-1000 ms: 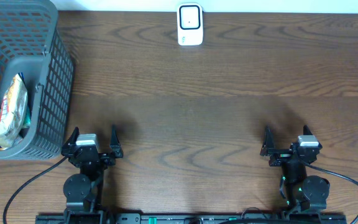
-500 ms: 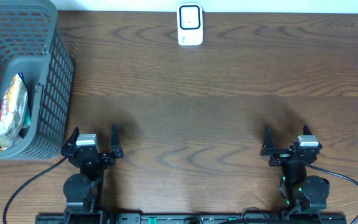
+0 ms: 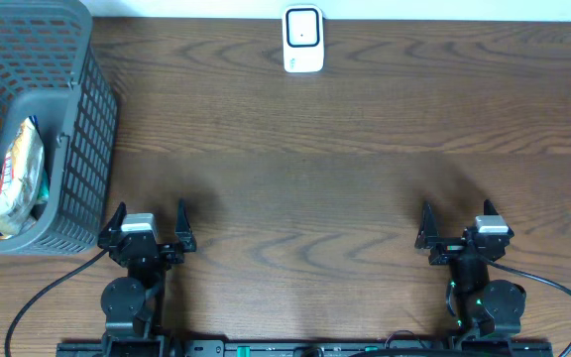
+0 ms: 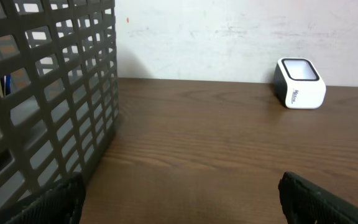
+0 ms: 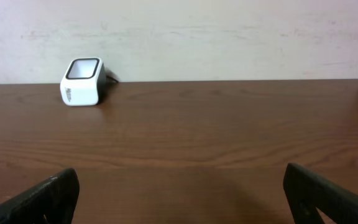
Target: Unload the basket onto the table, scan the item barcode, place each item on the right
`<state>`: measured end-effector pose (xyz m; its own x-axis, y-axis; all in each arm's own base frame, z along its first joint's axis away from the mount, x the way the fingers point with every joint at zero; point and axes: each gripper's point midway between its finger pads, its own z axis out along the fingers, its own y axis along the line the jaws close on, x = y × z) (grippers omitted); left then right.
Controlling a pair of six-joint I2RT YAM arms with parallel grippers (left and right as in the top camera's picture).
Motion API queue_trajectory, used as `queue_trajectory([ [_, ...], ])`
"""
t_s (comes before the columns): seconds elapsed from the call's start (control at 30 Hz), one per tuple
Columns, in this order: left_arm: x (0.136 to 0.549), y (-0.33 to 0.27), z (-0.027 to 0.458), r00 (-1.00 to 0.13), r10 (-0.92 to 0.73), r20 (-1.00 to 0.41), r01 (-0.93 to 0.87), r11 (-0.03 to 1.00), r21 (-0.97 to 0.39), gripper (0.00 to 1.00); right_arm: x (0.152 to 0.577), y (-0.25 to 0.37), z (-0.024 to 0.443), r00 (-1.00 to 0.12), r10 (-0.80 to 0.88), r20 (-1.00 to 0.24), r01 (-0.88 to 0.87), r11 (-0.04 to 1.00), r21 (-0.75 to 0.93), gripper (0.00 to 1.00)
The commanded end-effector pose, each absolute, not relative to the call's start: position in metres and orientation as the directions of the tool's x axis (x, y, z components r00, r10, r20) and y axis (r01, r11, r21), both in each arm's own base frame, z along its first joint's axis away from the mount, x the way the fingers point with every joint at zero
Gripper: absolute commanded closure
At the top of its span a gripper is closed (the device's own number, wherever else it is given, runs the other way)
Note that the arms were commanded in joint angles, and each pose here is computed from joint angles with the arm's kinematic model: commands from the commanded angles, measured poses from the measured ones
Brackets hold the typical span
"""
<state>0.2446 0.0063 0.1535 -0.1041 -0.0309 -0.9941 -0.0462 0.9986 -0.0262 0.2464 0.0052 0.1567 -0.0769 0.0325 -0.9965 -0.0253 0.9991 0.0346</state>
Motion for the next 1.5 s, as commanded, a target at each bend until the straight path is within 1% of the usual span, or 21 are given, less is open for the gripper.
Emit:
queue_trajectory([
  [0.0,0.244,0.009,0.135,-0.158,-0.014,-0.987,-0.058,0.998,-0.005,0.02,0.246,0.005,0.156,-0.077,0.021,-0.997,-0.024,0.999,0.023,0.01],
  [0.83,0.244,0.009,0.136,-0.158,-0.016,-0.987,-0.058,0.998,-0.007,0.02,0.246,0.005,0.156,-0.077,0.021,-0.997,-0.024,0.999,0.023,0.01],
  [0.87,0.244,0.004,0.139,-0.144,-0.051,-0.988,-0.033,0.998,-0.047,0.02,0.246,0.005,0.156,-0.077,0.021,-0.997,-0.023,0.999,0.023,0.01],
  [0.9,0.244,-0.017,0.144,-0.138,-0.161,-0.977,0.073,0.982,-0.172,0.02,0.246,0.005,0.156,-0.077,0.021,-0.997,-0.023,0.999,0.023,0.01],
  [0.93,0.243,-0.028,0.147,-0.145,-0.205,-0.968,0.131,0.966,-0.224,0.02,0.246,0.005,0.156,-0.077,0.021,-0.997,-0.024,0.999,0.023,0.01],
  [0.97,0.242,-0.036,0.153,-0.132,-0.219,-0.967,0.176,0.955,-0.240,0.02,0.246,0.005,0.156,-0.077,0.021,-0.997,-0.024,0.999,0.023,0.01],
  [1.03,0.243,-0.037,0.163,-0.092,-0.218,-0.971,0.193,0.953,-0.233,0.02,0.246,0.005,0.156,-0.077,0.021,-0.997,-0.024,0.999,0.023,0.01],
  [1.1,0.242,-0.040,0.183,-0.022,-0.246,-0.969,0.226,0.943,-0.244,0.02,0.246,0.005,0.156,-0.077,0.021,-0.997,-0.024,0.999,0.023,0.01],
  [1.13,0.239,-0.048,0.201,0.030,-0.273,-0.962,0.290,0.923,-0.253,0.02,0.246,0.005,0.156,-0.077,0.021,-0.997,-0.024,0.999,0.023,0.01],
  [1.17,0.237,-0.051,0.211,0.064,-0.276,-0.959,0.320,0.916,-0.242,0.02,0.246,0.005,0.156,-0.077,0.021,-0.997,-0.024,0.999,0.023,0.01],
  [1.2,0.233,-0.054,0.227,0.122,-0.276,-0.953,0.350,0.911,-0.218,0.02,0.246,0.005,0.156,-0.077,0.021,-0.997,-0.024,0.999,0.023,0.01],
  [1.23,0.230,-0.054,0.238,0.166,-0.276,-0.947,0.360,0.911,-0.203,0.02,0.246,0.005,0.156,-0.077,0.021,-0.997,-0.023,0.999,0.023,0.01],
  [1.27,0.224,-0.054,0.256,0.236,-0.277,-0.931,0.373,0.911,-0.176,0.02,0.246,0.005,0.156,-0.077,0.021,-0.997,-0.024,0.999,0.023,0.01],
  [1.33,0.215,-0.048,0.287,0.340,-0.282,-0.897,0.363,0.919,-0.151,0.03,0.246,0.005,0.156,-0.077,0.021,-0.997,-0.024,0.999,0.023,0.01],
  [1.43,0.205,-0.026,0.323,0.435,-0.320,-0.842,0.284,0.936,-0.209,0.02,0.246,0.005,0.156,-0.077,0.021,-0.997,-0.023,0.999,0.023,0.01],
  [1.47,0.198,-0.017,0.343,0.479,-0.323,-0.816,0.251,0.941,-0.225,0.02,0.246,0.005,0.156,-0.077,0.021,-0.997,-0.024,0.999,0.023,0.01],
])
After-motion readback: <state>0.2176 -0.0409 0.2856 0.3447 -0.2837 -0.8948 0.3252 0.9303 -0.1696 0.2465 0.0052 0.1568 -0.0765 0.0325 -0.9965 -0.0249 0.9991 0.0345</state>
